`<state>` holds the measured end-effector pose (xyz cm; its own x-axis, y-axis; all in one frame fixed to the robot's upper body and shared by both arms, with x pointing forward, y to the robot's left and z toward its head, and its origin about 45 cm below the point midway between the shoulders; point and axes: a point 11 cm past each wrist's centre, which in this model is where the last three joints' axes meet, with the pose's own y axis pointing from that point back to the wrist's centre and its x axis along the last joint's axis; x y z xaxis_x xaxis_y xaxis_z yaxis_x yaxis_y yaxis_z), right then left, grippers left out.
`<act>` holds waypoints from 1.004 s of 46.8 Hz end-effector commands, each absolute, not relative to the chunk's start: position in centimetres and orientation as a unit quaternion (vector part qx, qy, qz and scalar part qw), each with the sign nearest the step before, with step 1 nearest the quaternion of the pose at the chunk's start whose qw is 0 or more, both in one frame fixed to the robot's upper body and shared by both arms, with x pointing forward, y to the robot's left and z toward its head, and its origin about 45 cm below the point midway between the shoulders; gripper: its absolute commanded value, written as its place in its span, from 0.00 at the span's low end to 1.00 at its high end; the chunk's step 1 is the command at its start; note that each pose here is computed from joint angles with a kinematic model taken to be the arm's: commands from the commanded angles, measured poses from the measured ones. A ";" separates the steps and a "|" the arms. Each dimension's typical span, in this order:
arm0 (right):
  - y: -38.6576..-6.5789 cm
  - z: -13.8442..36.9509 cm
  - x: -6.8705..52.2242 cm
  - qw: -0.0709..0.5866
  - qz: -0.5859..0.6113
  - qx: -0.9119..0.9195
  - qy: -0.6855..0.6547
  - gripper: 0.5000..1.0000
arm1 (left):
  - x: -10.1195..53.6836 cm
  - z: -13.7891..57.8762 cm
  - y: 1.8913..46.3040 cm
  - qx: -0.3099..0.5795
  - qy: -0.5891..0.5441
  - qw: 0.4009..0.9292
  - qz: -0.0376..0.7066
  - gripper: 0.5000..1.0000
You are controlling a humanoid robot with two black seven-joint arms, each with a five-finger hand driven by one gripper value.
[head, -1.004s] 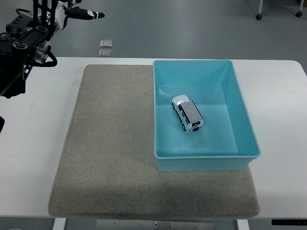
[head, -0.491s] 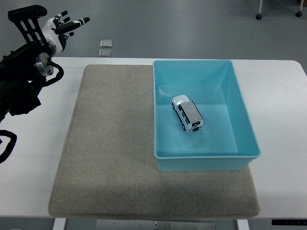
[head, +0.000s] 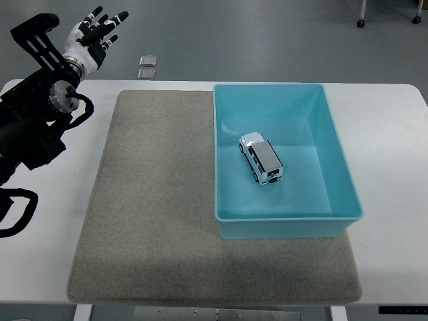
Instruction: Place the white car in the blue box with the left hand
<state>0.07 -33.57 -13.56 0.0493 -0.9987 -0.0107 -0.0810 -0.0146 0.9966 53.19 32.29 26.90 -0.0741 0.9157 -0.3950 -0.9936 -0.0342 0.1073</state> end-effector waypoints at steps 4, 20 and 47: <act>-33.6 -13.6 0.1 0.488 -0.470 0.535 -0.505 0.87 | 53.2 27.0 32.2 -0.113 0.178 0.675 0.707 0.99; -33.6 -13.6 0.1 0.488 -0.470 0.535 -0.505 0.87 | 53.2 27.1 32.1 -0.113 0.177 0.679 0.704 0.99; -33.5 -13.6 0.1 0.486 -0.471 0.535 -0.506 0.87 | 52.7 26.8 32.1 -0.169 0.205 0.696 0.667 0.99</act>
<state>0.10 -33.55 -13.56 0.0493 -0.9987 -0.0118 -0.0815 -0.0158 0.9965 52.75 32.21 26.51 -0.0184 0.8660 -0.4997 -0.9978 0.0157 0.0639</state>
